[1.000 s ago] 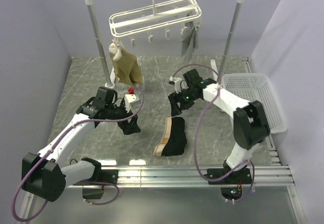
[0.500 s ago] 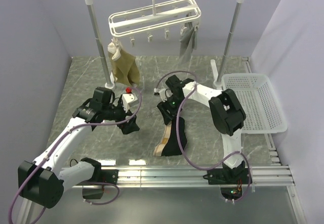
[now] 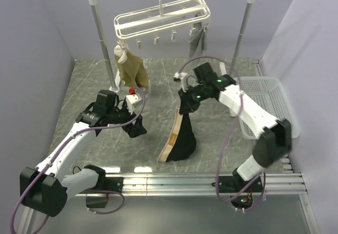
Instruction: Clip the underwear to the hanger
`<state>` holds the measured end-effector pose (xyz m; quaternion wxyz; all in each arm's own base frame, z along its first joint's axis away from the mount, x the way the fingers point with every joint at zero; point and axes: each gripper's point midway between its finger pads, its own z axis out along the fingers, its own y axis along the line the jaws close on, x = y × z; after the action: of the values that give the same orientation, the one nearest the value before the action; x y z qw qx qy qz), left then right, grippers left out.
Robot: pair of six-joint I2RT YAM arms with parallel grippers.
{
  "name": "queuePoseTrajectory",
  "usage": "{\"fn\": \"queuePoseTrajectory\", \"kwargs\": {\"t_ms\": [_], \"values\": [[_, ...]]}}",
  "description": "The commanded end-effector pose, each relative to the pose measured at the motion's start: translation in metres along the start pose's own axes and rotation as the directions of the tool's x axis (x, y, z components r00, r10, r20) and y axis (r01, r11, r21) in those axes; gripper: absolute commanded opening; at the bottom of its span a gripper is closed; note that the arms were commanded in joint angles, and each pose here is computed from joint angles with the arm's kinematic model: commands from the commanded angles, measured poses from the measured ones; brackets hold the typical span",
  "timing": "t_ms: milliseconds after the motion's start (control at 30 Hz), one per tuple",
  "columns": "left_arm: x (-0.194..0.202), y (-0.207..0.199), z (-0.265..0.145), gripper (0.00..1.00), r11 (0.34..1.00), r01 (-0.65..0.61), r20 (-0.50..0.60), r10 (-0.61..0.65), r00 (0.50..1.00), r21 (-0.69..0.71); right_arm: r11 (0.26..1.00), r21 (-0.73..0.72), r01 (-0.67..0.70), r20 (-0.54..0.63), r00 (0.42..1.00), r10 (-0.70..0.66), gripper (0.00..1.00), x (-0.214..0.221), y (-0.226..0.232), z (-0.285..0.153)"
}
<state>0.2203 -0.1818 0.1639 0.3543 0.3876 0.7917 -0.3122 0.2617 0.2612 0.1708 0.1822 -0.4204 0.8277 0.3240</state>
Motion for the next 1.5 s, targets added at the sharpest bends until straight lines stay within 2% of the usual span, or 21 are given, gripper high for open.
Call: {"fn": "queuePoseTrajectory", "kwargs": {"t_ms": [0,233,333,400,533,600,700,767,900,933,1000,1033,1067,1133,1233,1300,1400,1467], "values": [[-0.024,-0.004,0.002,0.99,0.999,-0.019,0.077,0.015,0.997,0.047,0.998,0.021,0.063,0.107,0.992,-0.065,0.0,-0.006,0.02,-0.036],[-0.013,0.002,0.014,0.99,0.995,-0.073,0.035,0.071,0.997,0.065,0.964,0.21,0.165,0.201,0.957,-0.208,0.0,-0.002,0.016,-0.076],[-0.009,0.005,0.026,0.99,0.984,-0.156,0.02,0.155,0.988,0.082,0.948,0.253,0.194,0.212,0.945,-0.25,0.0,0.004,0.014,-0.082],[-0.009,-0.001,0.036,0.99,0.967,-0.229,0.021,0.228,0.973,0.109,0.943,0.259,0.211,0.201,0.943,-0.266,0.0,0.01,0.011,-0.079],[-0.006,-0.003,0.058,0.99,0.896,-0.418,0.032,0.418,0.908,0.149,0.938,0.248,0.24,0.191,0.938,-0.29,0.0,0.015,0.012,-0.076],[-0.006,-0.005,0.067,0.99,0.871,-0.455,0.05,0.454,0.89,0.188,0.933,0.253,0.256,0.201,0.929,-0.31,0.0,0.017,0.015,-0.078],[0.006,-0.013,0.078,0.99,0.783,-0.552,0.08,0.554,0.828,0.288,0.929,0.263,0.262,0.209,0.924,-0.32,0.0,0.021,0.017,-0.08],[0.015,-0.019,0.089,0.99,0.706,-0.63,0.102,0.636,0.765,0.324,0.929,0.266,0.259,0.204,0.926,-0.316,0.0,0.025,0.018,-0.08],[0.027,-0.018,0.107,0.99,0.578,-0.757,0.114,0.767,0.631,0.305,0.931,0.264,0.251,0.21,0.928,-0.309,0.0,0.027,0.019,-0.08],[0.024,-0.019,0.115,0.99,0.534,-0.799,0.137,0.801,0.583,0.276,0.933,0.262,0.247,0.209,0.929,-0.304,0.0,0.028,0.019,-0.08],[0.024,-0.017,0.122,0.99,0.486,-0.838,0.142,0.837,0.528,0.248,0.934,0.259,0.244,0.209,0.93,-0.301,0.0,0.028,0.02,-0.081],[0.025,-0.013,0.126,0.97,0.426,-0.874,0.133,0.877,0.462,0.233,0.935,0.26,0.241,0.214,0.93,-0.299,0.0,0.027,0.019,-0.082],[0.025,-0.017,0.13,0.94,0.38,-0.896,0.144,0.897,0.418,0.23,0.935,0.26,0.24,0.215,0.93,-0.299,0.0,0.027,0.019,-0.082],[0.031,-0.016,0.136,0.87,0.324,-0.916,0.144,0.921,0.363,0.234,0.937,0.258,0.238,0.213,0.932,-0.295,0.0,0.027,0.019,-0.082],[0.032,-0.015,0.145,0.82,0.292,-0.93,0.153,0.932,0.33,0.223,0.938,0.253,0.237,0.217,0.931,-0.293,0.0,0.026,0.02,-0.083],[0.021,-0.014,0.152,0.77,0.254,-0.954,0.16,0.947,0.279,0.159,0.939,0.253,0.233,0.222,0.931,-0.291,0.0,0.025,0.019,-0.084],[0.035,-0.015,0.159,0.7,0.186,-0.967,0.159,0.964,0.215,0.175,0.94,0.25,0.234,0.222,0.931,-0.291,0.0,0.025,0.021,-0.085],[0.038,-0.019,0.163,0.67,0.179,-0.965,0.167,0.963,0.211,0.19,0.938,0.254,0.235,0.23,0.927,-0.295,0.0,0.023,0.022,-0.088]]}}
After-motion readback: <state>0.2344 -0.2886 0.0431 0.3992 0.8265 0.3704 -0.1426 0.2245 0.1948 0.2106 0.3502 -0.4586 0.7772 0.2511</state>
